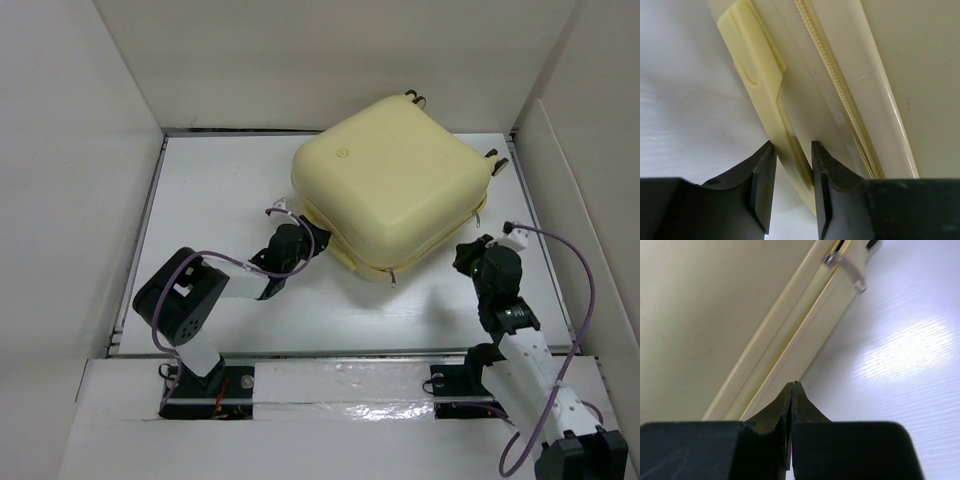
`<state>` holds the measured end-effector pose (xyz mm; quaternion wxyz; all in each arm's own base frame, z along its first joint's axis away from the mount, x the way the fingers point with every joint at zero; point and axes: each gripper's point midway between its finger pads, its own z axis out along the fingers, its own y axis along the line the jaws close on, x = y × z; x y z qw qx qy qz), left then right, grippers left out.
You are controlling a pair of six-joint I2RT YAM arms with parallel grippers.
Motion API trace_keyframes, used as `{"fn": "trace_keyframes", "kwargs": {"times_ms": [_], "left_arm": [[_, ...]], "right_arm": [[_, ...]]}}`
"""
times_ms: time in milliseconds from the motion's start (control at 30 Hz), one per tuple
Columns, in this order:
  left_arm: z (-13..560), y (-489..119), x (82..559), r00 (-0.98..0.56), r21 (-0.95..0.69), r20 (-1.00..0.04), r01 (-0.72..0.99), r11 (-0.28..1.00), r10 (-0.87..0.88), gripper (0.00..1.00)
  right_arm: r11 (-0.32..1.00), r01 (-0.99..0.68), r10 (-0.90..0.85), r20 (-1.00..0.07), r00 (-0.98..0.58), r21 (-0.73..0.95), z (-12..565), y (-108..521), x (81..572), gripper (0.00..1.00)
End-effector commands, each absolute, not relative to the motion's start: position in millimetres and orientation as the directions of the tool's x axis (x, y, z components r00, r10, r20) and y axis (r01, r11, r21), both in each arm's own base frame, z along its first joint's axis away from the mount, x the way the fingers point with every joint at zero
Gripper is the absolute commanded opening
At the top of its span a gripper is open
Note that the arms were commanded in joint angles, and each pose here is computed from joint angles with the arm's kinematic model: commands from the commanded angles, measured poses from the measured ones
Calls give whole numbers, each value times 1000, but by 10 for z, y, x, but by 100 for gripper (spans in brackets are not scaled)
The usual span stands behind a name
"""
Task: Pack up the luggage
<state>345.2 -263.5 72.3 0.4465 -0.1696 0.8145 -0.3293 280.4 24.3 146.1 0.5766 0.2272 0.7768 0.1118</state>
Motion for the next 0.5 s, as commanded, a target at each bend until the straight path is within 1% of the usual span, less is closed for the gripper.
{"fn": "trace_keyframes", "kwargs": {"times_ms": [0,33,67,100,133,167,200,267,300,333,367,400,467], "left_arm": [[743,-2631,3645,-491,-699,-622,-2,715,-610,23],[751,-2658,3681,-490,-699,-623,0,715,-609,14],[737,-2671,3690,-495,-695,-626,1,719,-603,2],[707,-2670,3692,-498,-687,-630,0,726,-596,0],[690,-2662,3666,-503,-685,-632,6,729,-590,0],[680,-2650,3634,-505,-685,-634,14,729,-586,0],[733,-2636,3608,-498,-691,-636,27,722,-590,0],[661,-2549,3493,-508,-674,-647,29,739,-570,0],[726,-2523,3464,-499,-677,-651,39,735,-573,0],[634,-2483,3335,-517,-664,-652,36,747,-555,0],[704,-2503,3251,-515,-665,-660,62,744,-547,0],[703,-2504,3182,-517,-660,-666,71,748,-538,0],[613,-2511,2959,-541,-638,-676,91,765,-500,0]], "right_arm": [[849,240,499,-864,-70,471,1885,-55,3042,0],[846,250,502,-861,-75,471,1852,-108,3104,0],[848,234,506,-858,-85,476,1838,-111,3143,0],[841,256,508,-859,-67,477,1856,-227,3182,1],[841,251,508,-860,-58,480,1881,-248,3232,1],[845,244,507,-858,-87,475,1807,-220,3302,2],[855,226,494,-865,-85,466,1856,-226,3380,8],[866,203,488,-861,-142,457,1817,-163,3526,10],[875,147,485,-837,-253,462,1611,2,3623,11],[881,94,472,-842,-260,465,1730,68,3763,11],[881,49,463,-835,-296,471,1693,154,3839,11],[874,-23,441,-811,-385,486,1518,357,3906,12],[866,-137,395,-827,-400,480,1617,666,4050,12]]}}
